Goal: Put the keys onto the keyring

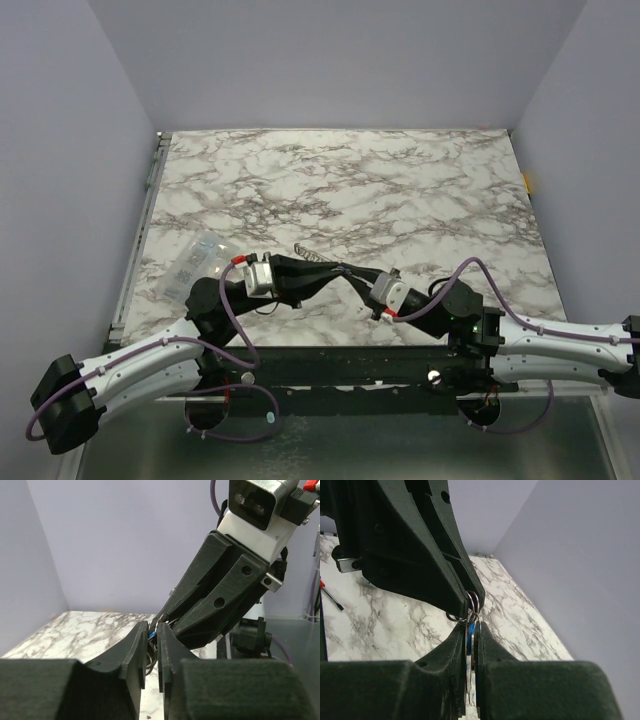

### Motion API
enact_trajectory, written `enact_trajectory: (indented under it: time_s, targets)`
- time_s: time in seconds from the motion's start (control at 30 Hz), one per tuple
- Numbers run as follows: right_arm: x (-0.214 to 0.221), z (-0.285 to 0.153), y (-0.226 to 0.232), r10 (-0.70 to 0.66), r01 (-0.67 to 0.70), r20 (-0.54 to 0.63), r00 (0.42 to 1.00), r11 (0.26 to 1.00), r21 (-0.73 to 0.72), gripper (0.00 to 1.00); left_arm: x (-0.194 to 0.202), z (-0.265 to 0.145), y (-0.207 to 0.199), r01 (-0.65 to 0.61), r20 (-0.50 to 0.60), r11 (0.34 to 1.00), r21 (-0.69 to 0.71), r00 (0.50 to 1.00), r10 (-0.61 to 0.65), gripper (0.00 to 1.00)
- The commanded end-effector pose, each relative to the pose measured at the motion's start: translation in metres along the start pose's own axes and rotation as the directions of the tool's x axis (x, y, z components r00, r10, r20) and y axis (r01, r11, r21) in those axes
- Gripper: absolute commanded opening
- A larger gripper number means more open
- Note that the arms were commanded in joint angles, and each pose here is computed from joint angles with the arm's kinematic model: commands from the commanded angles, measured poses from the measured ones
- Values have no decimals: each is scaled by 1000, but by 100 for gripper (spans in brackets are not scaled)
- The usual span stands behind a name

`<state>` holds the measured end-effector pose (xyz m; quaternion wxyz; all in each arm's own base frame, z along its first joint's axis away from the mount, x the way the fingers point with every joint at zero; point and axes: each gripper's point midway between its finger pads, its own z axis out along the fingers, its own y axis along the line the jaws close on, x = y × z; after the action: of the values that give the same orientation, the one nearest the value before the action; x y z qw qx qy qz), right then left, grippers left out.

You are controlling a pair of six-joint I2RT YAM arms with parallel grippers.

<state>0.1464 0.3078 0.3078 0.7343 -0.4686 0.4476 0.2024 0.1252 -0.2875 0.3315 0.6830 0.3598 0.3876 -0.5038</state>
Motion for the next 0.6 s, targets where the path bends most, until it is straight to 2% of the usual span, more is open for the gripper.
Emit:
enact_trajectory:
  time_s: [0.0,0.03,0.13,0.23,0.4,0.5,0.57]
  targets:
    - [-21,-6,-15,17,-20,68,998,999,45,1,1,-9,4,-64,-10,998,-2,998,64,22]
    - [-20,-8,-15,17,-19,57,998,999,45,1,3,-11,3,-77,-24,997,5,997,77,25]
    - [-12,-13,-17,6,-6,8,1000,999,40,1,13,-15,-3,-146,-82,987,70,985,152,41]
    - [-8,-22,-20,10,-9,-23,1000,999,46,0,14,-18,-5,-165,-96,982,87,980,174,53]
    - [1,-34,-20,25,-23,-95,995,999,24,1,15,-20,-6,-176,-114,979,106,976,187,57]
    - [8,-39,-18,25,-26,-158,987,1000,-3,1,15,-17,-2,-139,-165,986,93,974,152,61]
    - [15,-42,-13,5,-14,-210,978,999,-40,1,11,-13,3,-115,-213,990,76,968,129,70]
